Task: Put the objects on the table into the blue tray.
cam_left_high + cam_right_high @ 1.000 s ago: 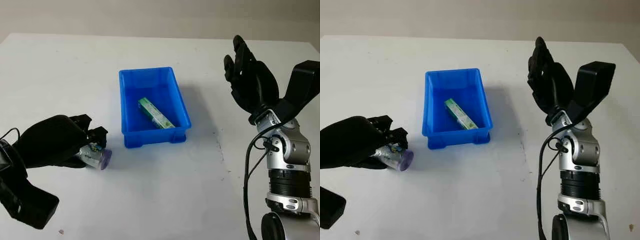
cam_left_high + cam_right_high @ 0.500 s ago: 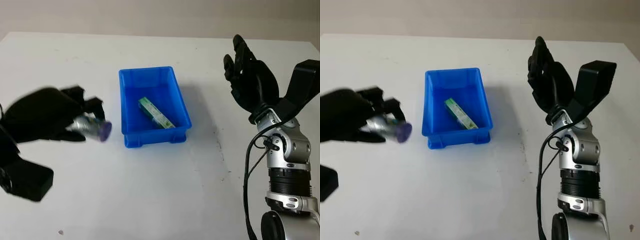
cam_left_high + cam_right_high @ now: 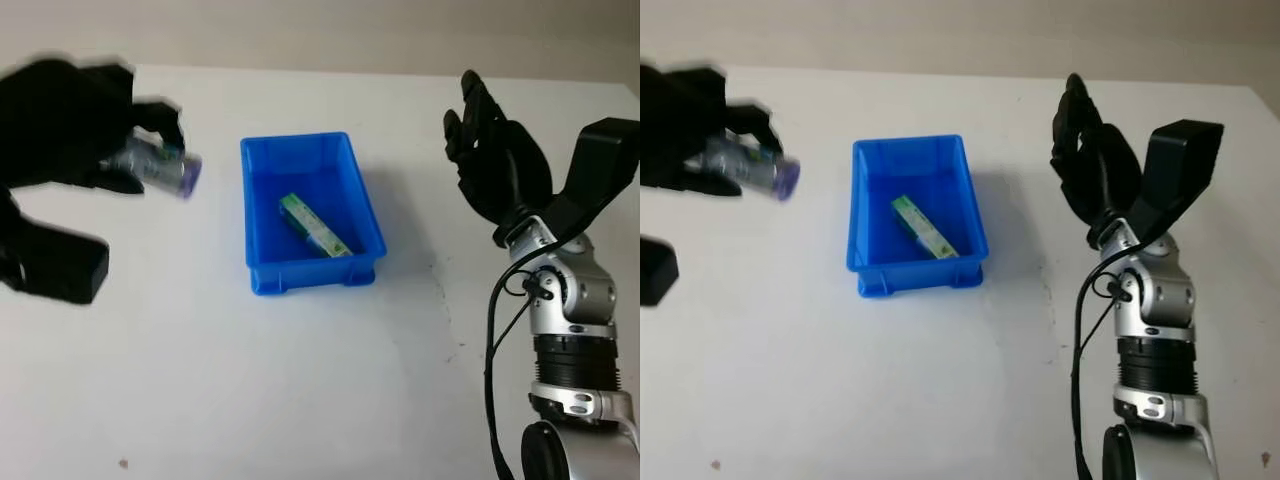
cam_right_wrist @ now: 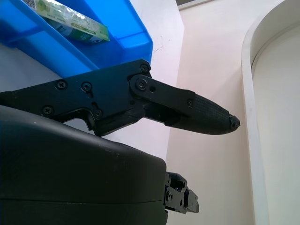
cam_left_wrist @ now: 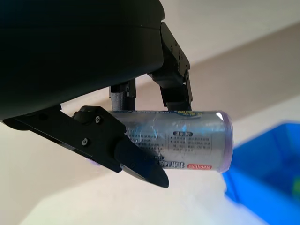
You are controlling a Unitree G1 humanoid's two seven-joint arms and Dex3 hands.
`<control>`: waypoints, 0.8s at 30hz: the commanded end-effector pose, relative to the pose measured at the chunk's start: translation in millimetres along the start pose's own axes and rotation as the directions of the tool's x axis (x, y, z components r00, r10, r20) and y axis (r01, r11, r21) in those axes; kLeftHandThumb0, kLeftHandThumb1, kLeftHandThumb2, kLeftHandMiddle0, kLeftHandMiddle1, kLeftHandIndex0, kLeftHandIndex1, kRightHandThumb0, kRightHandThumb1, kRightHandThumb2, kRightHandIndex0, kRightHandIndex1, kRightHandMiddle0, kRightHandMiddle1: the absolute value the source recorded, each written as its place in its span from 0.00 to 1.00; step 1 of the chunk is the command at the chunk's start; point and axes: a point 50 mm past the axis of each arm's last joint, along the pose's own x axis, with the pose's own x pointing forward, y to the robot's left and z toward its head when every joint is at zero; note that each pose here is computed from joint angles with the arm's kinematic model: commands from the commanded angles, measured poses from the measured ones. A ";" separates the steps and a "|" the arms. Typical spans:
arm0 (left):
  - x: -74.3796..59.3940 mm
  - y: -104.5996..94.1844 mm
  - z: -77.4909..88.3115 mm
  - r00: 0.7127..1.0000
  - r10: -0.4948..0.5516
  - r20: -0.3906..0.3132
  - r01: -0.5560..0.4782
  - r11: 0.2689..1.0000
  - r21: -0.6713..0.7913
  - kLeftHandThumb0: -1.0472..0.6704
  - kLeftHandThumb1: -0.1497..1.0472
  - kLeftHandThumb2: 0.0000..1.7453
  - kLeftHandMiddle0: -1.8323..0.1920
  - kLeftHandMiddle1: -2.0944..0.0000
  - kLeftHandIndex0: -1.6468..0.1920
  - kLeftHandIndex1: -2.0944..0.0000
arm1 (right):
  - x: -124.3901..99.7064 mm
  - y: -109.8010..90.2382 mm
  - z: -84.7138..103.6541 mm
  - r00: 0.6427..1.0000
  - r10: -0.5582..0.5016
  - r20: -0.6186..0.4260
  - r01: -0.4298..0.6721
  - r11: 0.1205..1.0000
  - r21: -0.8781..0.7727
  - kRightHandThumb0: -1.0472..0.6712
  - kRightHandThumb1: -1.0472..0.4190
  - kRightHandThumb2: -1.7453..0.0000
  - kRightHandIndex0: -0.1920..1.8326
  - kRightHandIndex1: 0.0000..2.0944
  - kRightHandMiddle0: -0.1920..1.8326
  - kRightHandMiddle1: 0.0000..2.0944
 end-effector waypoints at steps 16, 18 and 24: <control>85.9 -6.7 55.9 0.972 0.053 0.229 -0.056 0.998 0.010 0.50 0.88 0.03 0.65 0.41 0.65 0.41 | -2.5 -0.5 2.4 1.000 -0.004 0.029 0.003 1.000 0.006 0.20 0.00 0.59 0.00 0.00 0.00 0.00; 91.4 -11.9 63.4 0.970 0.035 0.240 -0.034 0.999 -0.010 0.50 0.88 0.03 0.66 0.43 0.66 0.40 | -3.1 -1.4 2.6 1.000 -0.006 0.030 0.006 1.000 0.003 0.20 0.00 0.59 0.00 0.00 0.00 0.00; 101.1 -22.8 83.4 0.955 -0.014 0.298 0.016 1.000 -0.005 0.51 0.88 0.03 0.67 0.32 0.65 0.40 | -3.6 -2.8 3.1 0.999 -0.006 0.033 0.006 1.000 -0.001 0.20 0.00 0.59 0.00 0.00 0.00 0.00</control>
